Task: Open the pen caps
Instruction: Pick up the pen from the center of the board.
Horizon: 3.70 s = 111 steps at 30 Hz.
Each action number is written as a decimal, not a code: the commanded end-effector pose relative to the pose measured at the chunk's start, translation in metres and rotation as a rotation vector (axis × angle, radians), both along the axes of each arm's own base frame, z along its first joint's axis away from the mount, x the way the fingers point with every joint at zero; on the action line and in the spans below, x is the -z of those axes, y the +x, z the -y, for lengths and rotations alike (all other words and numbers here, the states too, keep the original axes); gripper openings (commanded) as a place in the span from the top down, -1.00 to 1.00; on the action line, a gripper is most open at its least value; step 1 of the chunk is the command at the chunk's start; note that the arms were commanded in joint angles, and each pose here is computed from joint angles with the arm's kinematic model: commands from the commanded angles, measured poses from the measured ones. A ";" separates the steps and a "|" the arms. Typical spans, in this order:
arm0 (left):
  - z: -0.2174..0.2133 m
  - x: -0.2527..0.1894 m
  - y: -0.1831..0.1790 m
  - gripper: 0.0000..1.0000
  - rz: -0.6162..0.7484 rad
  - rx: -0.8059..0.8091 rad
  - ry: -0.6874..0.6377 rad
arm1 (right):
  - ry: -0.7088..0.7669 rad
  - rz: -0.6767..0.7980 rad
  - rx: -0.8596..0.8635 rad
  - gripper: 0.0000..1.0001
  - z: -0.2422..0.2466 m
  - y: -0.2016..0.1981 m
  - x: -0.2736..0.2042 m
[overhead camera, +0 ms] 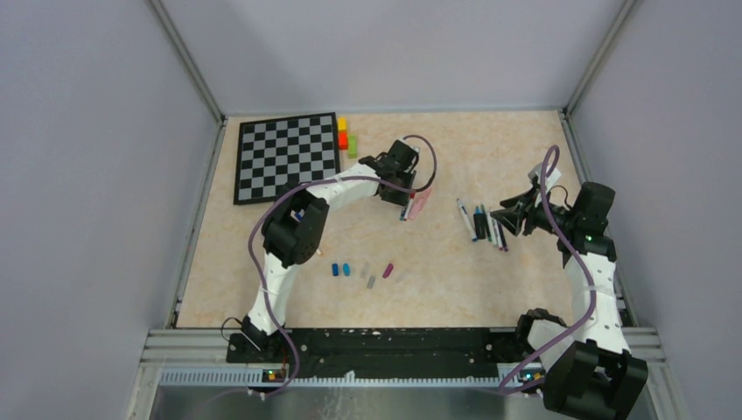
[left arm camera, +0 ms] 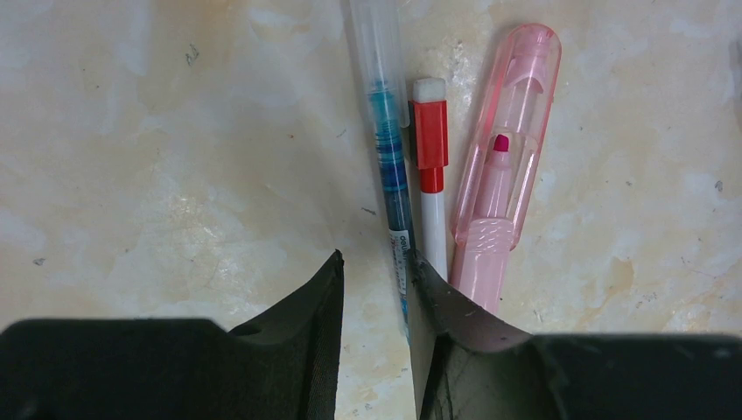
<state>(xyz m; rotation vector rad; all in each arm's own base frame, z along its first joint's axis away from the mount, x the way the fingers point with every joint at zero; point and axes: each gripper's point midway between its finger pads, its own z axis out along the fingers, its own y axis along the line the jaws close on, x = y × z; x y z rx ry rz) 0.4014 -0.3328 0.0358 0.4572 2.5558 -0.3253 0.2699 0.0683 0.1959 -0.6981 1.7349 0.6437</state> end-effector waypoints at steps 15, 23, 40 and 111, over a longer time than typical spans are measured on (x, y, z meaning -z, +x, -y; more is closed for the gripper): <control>-0.002 0.000 -0.002 0.31 -0.017 0.034 0.016 | -0.012 0.055 -0.008 0.14 0.002 0.001 -0.008; 0.006 -0.001 -0.007 0.30 -0.038 0.059 -0.026 | -0.015 0.059 -0.007 0.14 0.002 0.001 -0.008; 0.006 0.004 -0.013 0.23 -0.067 0.069 -0.026 | -0.016 0.058 -0.007 0.14 0.002 0.001 -0.008; 0.022 -0.179 -0.139 1.00 0.260 0.244 -1.000 | 0.208 0.011 -0.220 0.08 -0.034 -0.029 -0.022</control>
